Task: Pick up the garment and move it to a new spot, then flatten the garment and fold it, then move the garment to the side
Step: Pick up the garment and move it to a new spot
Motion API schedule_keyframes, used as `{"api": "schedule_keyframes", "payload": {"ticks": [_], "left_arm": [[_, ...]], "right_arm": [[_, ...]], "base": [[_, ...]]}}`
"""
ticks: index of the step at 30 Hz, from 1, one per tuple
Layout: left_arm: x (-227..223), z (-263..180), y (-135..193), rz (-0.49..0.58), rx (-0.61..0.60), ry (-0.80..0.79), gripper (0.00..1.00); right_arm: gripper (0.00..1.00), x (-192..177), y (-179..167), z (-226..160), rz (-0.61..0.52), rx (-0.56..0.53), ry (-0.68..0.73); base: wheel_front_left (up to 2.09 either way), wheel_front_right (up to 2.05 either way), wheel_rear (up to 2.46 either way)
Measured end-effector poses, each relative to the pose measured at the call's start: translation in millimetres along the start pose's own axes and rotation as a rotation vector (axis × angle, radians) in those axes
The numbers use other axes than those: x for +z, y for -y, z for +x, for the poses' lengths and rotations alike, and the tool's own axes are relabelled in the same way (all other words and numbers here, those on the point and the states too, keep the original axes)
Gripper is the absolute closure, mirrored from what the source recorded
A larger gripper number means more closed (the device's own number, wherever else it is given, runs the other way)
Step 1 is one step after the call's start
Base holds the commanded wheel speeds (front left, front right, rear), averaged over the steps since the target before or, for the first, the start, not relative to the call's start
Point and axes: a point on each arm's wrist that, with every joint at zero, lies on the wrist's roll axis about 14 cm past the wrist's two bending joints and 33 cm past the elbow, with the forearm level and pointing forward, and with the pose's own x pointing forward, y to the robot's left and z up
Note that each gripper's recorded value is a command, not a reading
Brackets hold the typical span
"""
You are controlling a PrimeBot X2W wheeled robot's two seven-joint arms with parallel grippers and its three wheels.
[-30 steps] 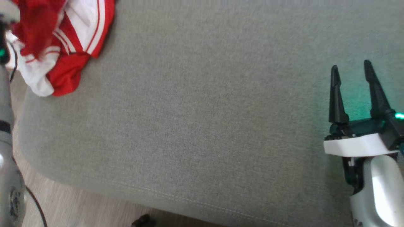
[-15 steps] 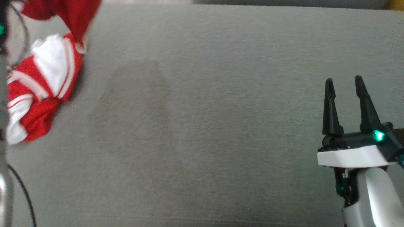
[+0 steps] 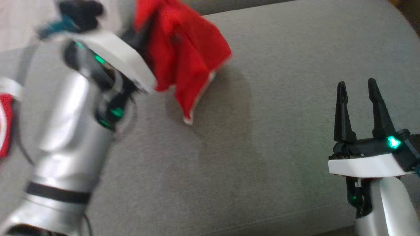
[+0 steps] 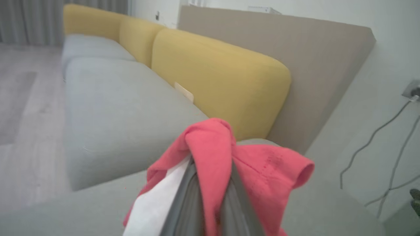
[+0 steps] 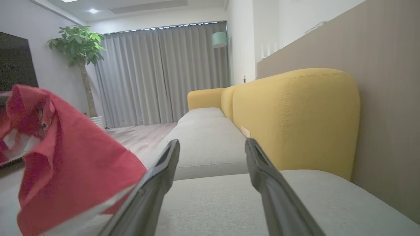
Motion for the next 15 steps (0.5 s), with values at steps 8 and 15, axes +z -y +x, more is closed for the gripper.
{"api": "schedule_keyframes", "payload": {"ticks": [8,15], "left_arm": [[-123.3,0.2,86.6,-0.217,-0.147,-0.193,1.0],[-165.0,-20.2,109.9,-0.248,-0.178,-0.217,0.0]], "right_arm": [[0.0,0.4,25.4,-14.7,-0.016,-0.078,-0.014],[0.0,0.1,29.7,-17.4,-0.017,-0.092,-0.018]], "base": [[0.0,0.0,0.0],[0.0,0.0,0.0]]}}
